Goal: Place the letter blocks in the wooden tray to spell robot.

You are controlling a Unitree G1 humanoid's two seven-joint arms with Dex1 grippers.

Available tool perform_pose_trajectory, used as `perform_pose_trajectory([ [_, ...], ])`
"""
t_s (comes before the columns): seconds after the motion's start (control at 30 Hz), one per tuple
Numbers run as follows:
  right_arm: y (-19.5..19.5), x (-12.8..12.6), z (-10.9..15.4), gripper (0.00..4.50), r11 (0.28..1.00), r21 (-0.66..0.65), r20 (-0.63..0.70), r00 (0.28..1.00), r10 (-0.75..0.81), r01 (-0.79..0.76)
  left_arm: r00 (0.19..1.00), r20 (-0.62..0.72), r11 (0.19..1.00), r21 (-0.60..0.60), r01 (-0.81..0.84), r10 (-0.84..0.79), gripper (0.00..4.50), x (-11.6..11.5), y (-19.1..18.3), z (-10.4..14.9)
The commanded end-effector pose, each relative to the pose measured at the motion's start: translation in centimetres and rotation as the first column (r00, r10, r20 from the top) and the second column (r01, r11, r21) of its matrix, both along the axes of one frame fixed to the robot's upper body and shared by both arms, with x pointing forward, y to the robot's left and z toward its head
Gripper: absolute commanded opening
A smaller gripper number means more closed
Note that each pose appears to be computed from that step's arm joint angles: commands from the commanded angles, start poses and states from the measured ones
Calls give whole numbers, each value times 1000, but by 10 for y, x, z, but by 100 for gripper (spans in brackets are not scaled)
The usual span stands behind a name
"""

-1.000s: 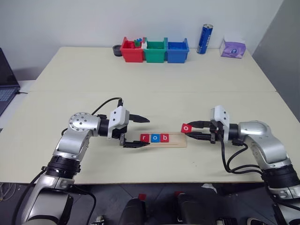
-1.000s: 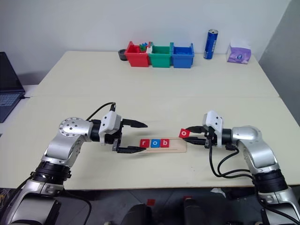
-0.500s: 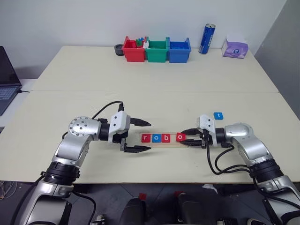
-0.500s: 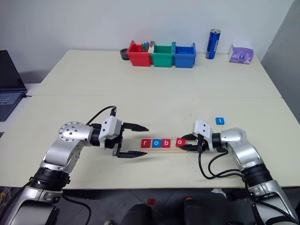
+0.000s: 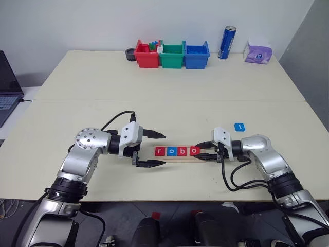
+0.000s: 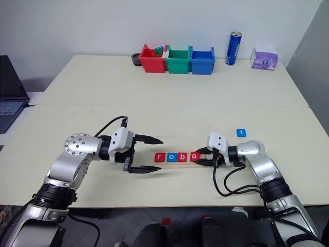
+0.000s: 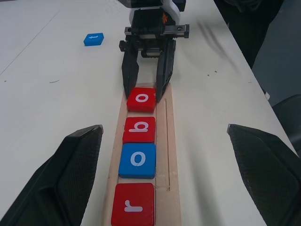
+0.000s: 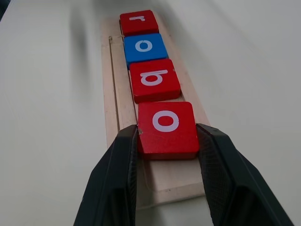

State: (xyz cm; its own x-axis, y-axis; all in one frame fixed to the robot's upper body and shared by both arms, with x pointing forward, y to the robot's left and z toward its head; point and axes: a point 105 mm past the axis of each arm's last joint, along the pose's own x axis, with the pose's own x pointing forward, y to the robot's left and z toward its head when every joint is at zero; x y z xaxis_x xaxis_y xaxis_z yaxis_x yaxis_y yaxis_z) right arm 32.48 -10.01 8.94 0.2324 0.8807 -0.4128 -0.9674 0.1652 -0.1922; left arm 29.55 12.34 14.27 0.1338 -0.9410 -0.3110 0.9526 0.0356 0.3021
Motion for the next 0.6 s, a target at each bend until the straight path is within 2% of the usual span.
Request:
perform_pose_trajectory([
  [0.03,7,1,10,144,999,9,43,998,34,-35,999,42,1000,-8,22,-21,450,-2,-2,12],
  [0.6,10,2,7,144,999,-16,67,996,51,-50,999,42,1000,-7,18,-17,450,-2,-1,10],
])
